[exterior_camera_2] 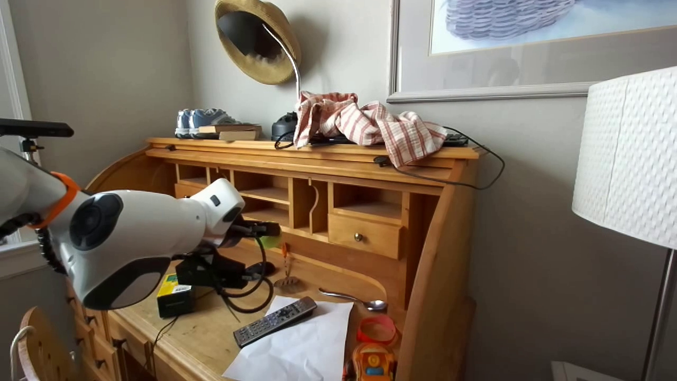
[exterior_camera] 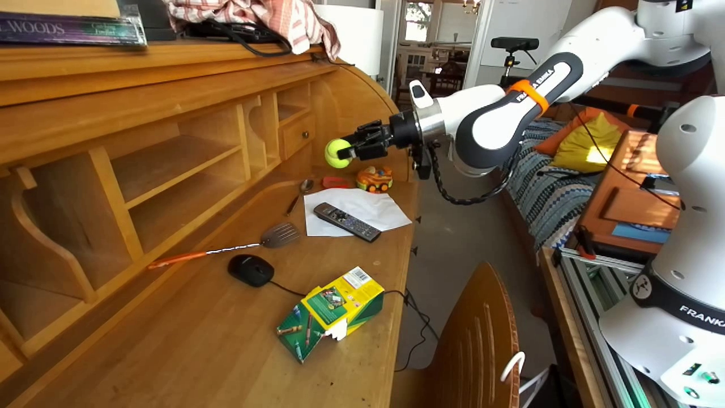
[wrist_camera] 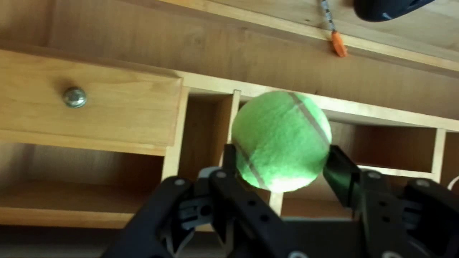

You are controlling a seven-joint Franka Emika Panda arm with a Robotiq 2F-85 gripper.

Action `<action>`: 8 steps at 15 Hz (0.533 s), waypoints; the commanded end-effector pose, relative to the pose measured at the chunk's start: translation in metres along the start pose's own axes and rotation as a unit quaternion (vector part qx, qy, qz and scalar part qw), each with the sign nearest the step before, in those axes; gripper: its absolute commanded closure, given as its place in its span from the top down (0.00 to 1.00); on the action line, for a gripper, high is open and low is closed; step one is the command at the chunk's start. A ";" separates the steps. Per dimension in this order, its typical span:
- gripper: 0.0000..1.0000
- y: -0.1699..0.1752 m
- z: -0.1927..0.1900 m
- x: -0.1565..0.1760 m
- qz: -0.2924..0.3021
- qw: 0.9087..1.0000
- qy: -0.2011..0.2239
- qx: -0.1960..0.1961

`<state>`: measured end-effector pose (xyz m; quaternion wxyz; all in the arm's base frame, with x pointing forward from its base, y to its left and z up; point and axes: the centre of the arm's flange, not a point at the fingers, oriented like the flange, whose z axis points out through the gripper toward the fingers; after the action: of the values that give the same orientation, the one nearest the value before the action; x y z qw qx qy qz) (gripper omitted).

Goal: Put the tennis ball on the table

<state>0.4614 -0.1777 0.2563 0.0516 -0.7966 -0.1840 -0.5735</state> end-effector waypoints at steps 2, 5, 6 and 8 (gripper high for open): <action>0.38 -0.049 0.044 -0.003 -0.003 0.994 -0.045 0.101; 0.38 -0.075 0.066 0.015 -0.014 0.990 -0.040 0.136; 0.38 -0.082 0.072 0.026 -0.020 0.990 -0.028 0.138; 0.38 -0.088 0.083 0.043 -0.030 0.989 -0.017 0.145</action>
<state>0.4926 -0.0746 0.2473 0.1428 -0.7927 -0.2804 -0.5220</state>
